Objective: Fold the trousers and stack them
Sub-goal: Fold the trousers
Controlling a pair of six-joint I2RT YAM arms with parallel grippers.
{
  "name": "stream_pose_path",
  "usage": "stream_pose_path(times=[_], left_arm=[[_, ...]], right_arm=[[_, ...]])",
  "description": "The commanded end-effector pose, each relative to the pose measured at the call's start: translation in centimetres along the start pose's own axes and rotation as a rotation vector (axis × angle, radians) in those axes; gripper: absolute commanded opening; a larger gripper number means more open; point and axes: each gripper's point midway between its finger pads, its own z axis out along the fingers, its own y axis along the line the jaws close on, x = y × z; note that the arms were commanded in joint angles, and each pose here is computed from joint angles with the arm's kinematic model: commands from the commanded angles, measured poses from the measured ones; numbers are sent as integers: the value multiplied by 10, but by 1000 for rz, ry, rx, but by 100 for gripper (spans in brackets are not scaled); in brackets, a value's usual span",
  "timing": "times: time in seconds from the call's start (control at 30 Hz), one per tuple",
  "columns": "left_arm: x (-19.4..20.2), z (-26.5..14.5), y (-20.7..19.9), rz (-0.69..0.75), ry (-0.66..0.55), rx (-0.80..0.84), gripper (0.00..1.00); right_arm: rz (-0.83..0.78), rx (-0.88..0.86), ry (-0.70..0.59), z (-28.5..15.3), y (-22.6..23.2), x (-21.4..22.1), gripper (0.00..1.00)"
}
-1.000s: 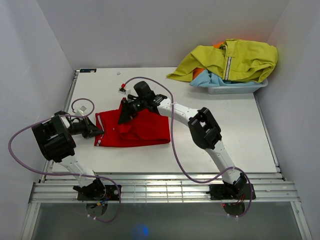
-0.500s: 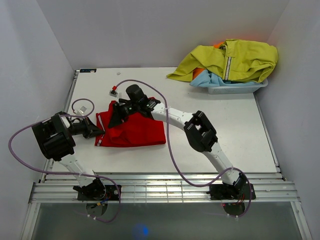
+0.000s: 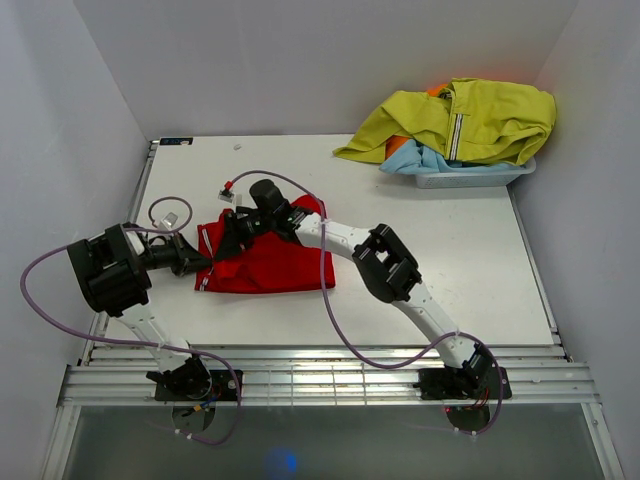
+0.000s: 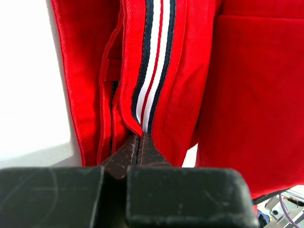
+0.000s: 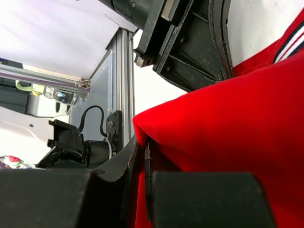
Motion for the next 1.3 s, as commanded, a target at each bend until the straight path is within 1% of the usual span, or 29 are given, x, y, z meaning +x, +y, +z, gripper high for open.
stream_pose_path(times=[0.0,0.5,0.63,0.97,1.23,1.27], left_arm=[[4,10,7,31,29,-26,0],[11,15,9,20,46,-30,0],[11,16,8,27,48,-38,0],[11,16,9,24,48,-46,0],[10,14,7,40,44,-65,0],[10,14,6,41,44,-71,2]], right_arm=[[-68,-94,-74,1,33,-29,8],[-27,-84,-111,9,25,-33,8],[-33,-100,-146,10,27,-40,8],[42,-91,-135,21,5,-22,8],[17,-63,-218,22,0,-38,8],[35,-66,-215,24,-2,-34,8]])
